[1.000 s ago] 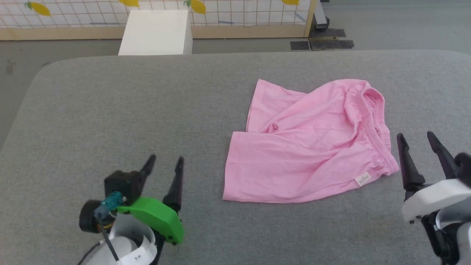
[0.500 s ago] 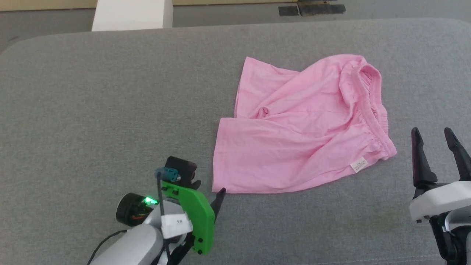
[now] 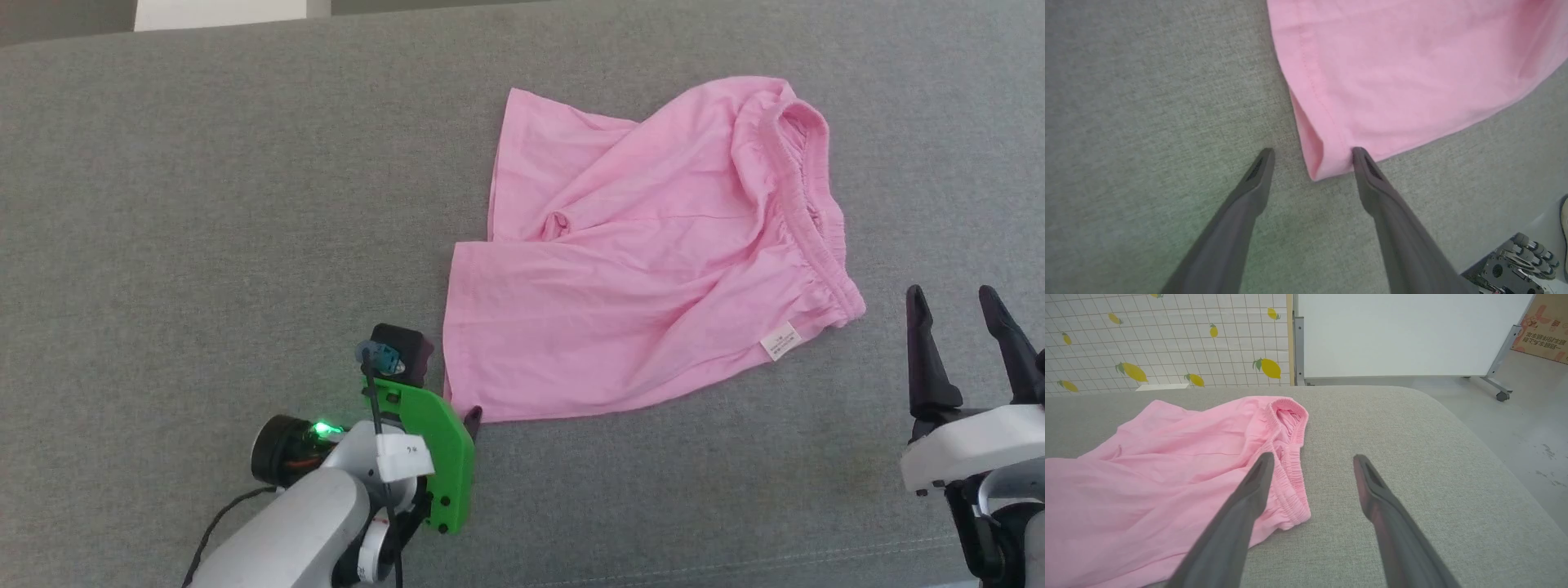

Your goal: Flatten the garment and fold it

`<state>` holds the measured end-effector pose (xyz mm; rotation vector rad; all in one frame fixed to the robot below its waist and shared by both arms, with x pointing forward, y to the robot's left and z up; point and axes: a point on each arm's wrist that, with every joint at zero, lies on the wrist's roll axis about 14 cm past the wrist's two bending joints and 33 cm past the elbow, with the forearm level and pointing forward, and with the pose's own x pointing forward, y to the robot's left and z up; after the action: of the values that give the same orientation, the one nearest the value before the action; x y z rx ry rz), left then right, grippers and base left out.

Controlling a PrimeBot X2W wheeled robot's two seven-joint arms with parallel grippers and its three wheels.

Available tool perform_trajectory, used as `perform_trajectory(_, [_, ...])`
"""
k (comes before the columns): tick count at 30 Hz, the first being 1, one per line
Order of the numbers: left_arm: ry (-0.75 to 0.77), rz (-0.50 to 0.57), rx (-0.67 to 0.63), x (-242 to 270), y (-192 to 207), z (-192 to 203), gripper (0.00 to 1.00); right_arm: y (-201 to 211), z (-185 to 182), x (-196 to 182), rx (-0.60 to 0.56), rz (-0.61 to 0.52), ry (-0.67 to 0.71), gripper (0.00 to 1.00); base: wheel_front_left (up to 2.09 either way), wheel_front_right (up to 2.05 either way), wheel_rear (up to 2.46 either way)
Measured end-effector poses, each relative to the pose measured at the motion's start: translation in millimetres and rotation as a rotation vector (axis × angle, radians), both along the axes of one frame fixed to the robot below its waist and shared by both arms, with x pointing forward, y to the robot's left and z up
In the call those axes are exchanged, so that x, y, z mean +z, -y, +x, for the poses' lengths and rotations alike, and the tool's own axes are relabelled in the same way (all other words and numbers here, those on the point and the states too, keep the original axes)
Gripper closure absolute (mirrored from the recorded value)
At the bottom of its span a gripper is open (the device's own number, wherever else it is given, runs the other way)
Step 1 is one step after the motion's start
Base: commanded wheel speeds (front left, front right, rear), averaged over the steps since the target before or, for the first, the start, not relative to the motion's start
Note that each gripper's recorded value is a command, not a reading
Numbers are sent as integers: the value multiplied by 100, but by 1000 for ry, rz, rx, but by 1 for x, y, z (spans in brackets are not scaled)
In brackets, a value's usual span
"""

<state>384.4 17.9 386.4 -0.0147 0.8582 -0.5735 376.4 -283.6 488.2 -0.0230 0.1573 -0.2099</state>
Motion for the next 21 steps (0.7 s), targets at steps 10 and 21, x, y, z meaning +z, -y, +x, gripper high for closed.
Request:
perform_trajectory(10, [-56, 27, -33, -11, 0, -3, 100, 0, 1, -13, -3, 0, -39, 0, 0, 0, 0])
perform_trajectory(21, [199, -102, 88, 47, -9, 14, 100, -27, -3, -47, 130, 45, -340, 0, 0, 0, 0])
